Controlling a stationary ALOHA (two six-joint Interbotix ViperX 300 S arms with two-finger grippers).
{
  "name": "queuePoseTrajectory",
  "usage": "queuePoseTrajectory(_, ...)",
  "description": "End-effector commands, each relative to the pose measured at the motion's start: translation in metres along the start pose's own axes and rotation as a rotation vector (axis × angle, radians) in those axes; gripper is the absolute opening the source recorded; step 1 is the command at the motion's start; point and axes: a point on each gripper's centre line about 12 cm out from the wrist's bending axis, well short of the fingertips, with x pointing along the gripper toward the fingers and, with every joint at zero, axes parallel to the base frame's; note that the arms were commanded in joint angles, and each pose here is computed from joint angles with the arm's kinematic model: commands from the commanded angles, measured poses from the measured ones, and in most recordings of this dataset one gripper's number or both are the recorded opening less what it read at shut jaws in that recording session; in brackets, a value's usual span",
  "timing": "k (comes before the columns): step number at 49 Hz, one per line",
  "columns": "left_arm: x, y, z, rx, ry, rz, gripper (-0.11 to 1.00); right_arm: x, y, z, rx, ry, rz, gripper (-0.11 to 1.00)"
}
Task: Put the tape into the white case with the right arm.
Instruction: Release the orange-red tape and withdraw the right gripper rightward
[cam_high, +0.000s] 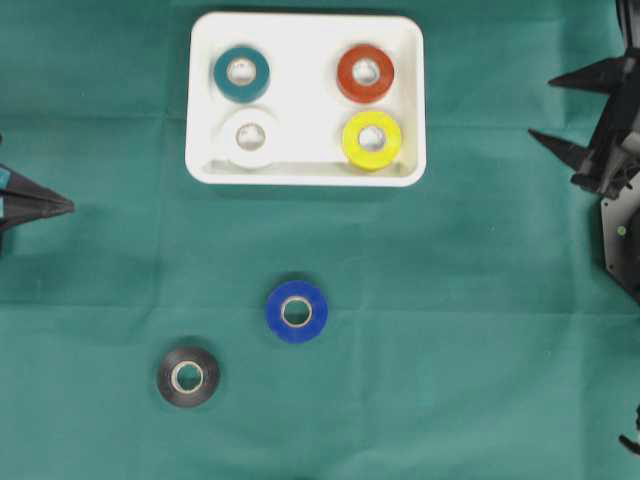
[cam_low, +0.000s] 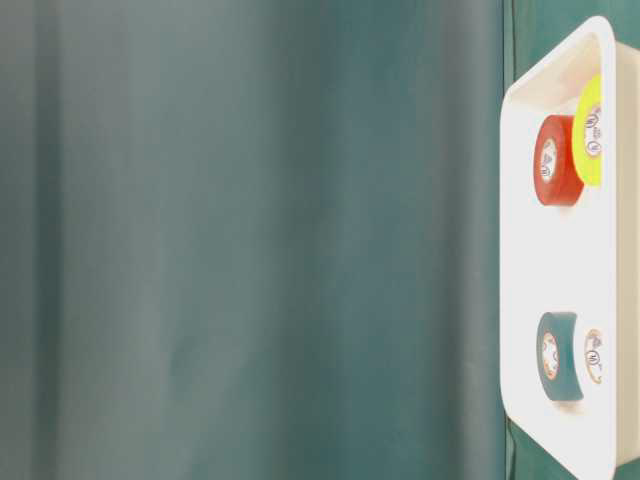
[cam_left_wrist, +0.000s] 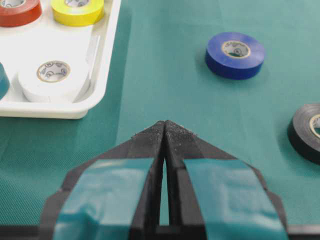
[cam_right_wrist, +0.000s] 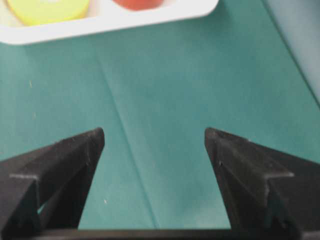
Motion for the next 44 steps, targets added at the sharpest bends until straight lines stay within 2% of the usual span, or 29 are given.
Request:
queuePoseTrajectory(1,0.0,0.0,0.005,-0.001,-0.014,-0.002,0.0,-0.003,0.0,0.006,0.006,-0.04,0.007,0.5)
queuePoseTrajectory(8,0.0,0.0,0.005,-0.001,-0.014,-0.002,0.0,0.0,0.007,0.004,0.005,-0.041,0.045,0.5)
queuePoseTrajectory(17,0.0,0.0,0.005,-0.001,-0.014,-0.002,0.0,0.0,0.031,0.0,-0.014,-0.057,0.174,0.5)
queuePoseTrajectory(26,0.0,0.0,0.005,-0.001,-0.014,-0.002,0.0,-0.008,0.061,-0.004,-0.103,-0.091,0.346,0.5)
queuePoseTrajectory(34,0.0,0.0,0.005,-0.001,-0.014,-0.002,0.0,-0.016,0.081,-0.007,-0.169,-0.105,0.46,0.5)
queuePoseTrajectory(44,0.0,0.0,0.005,-0.002,-0.015,0.0,0.0,-0.019,0.091,-0.011,-0.203,-0.098,0.514,0.5)
